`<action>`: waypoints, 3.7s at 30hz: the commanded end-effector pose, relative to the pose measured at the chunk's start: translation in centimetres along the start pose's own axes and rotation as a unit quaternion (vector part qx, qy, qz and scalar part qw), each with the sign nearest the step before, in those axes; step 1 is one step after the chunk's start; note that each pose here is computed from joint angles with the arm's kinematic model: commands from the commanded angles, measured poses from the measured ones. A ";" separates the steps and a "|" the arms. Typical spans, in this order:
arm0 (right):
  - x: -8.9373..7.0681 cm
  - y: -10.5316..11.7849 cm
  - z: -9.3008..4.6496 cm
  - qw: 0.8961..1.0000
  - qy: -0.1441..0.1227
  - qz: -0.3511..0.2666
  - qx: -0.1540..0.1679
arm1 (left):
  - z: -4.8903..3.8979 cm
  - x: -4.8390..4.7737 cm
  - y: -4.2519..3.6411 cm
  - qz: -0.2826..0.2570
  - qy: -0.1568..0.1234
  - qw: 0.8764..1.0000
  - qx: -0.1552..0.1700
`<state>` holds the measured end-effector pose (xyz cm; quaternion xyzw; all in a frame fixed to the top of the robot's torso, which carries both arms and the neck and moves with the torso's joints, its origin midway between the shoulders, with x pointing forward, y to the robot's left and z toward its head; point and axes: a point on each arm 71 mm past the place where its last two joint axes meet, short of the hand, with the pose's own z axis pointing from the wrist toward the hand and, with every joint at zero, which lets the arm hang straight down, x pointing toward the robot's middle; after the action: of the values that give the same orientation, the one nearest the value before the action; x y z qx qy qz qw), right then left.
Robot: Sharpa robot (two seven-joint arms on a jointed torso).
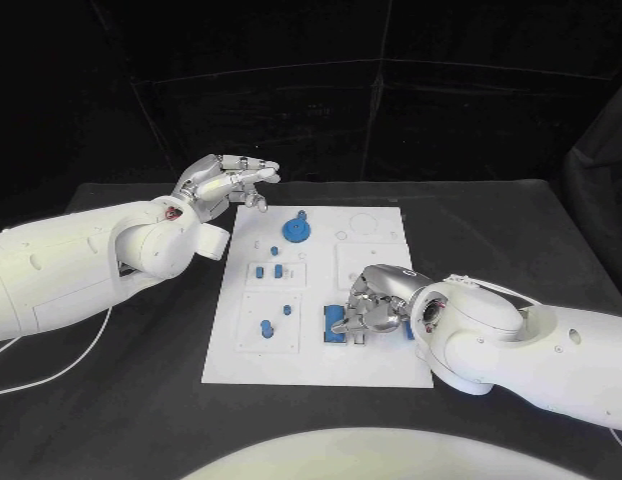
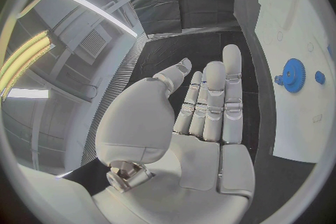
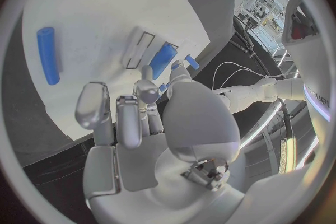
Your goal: Assemble the parts on the task board
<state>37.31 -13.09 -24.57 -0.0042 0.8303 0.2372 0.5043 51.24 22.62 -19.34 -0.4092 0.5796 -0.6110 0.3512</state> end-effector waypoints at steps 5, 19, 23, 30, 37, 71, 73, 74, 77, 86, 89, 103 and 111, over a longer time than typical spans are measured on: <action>0.0 0.5 -0.1 1.000 0.005 -0.017 -0.020 | 0.07 0.09 -0.07 -0.003 0.005 1.000 0.001; -0.4 0.1 -0.1 1.000 -0.021 -0.004 -0.021 | -0.03 -0.02 -0.09 -0.003 0.003 1.000 0.000; -0.9 -0.9 -1.0 0.999 -0.030 0.038 -0.021 | -0.06 -0.05 -0.09 -0.003 0.003 1.000 0.000; -1.8 -4.3 -3.5 0.996 -0.023 0.077 0.024 | -0.14 -0.18 -0.09 -0.003 0.002 1.000 0.000; -2.6 -7.4 -4.9 0.997 -0.017 0.037 0.072 | -0.14 -0.18 -0.11 -0.002 0.001 1.000 0.001; -1.9 -8.5 -3.5 0.992 0.023 -0.082 0.090 | -0.23 -0.27 -0.09 -0.003 0.003 1.000 0.001; -1.8 -8.5 -3.3 0.992 0.025 -0.087 0.088 | -0.23 -0.28 -0.08 -0.003 0.003 1.000 0.001; -1.8 -8.4 -3.2 0.992 0.027 -0.090 0.088 | -0.23 -0.28 -0.08 -0.003 0.003 1.000 0.001; -1.6 -8.2 -3.0 0.991 0.029 -0.104 0.084 | -0.24 -0.29 -0.08 -0.003 0.002 1.000 0.000; -0.9 -7.3 -2.4 0.983 0.036 -0.165 0.068 | -0.26 -0.34 -0.08 -0.003 0.002 1.000 0.000; -0.7 -7.1 -2.3 0.981 0.035 -0.178 0.065 | -0.27 -0.35 -0.07 -0.003 0.002 1.000 0.000; -0.8 -6.8 -2.9 0.996 0.011 -0.058 0.068 | -0.35 -0.46 -0.07 -0.003 0.001 1.000 -0.001; -1.1 -6.0 -3.6 0.997 -0.015 0.053 0.051 | -0.39 -0.48 -0.06 -0.003 0.001 1.000 -0.001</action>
<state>36.36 -20.18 -24.97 0.0045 0.8430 0.1795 0.5070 51.13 23.34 -19.46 -0.4127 0.5808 -0.6066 0.3528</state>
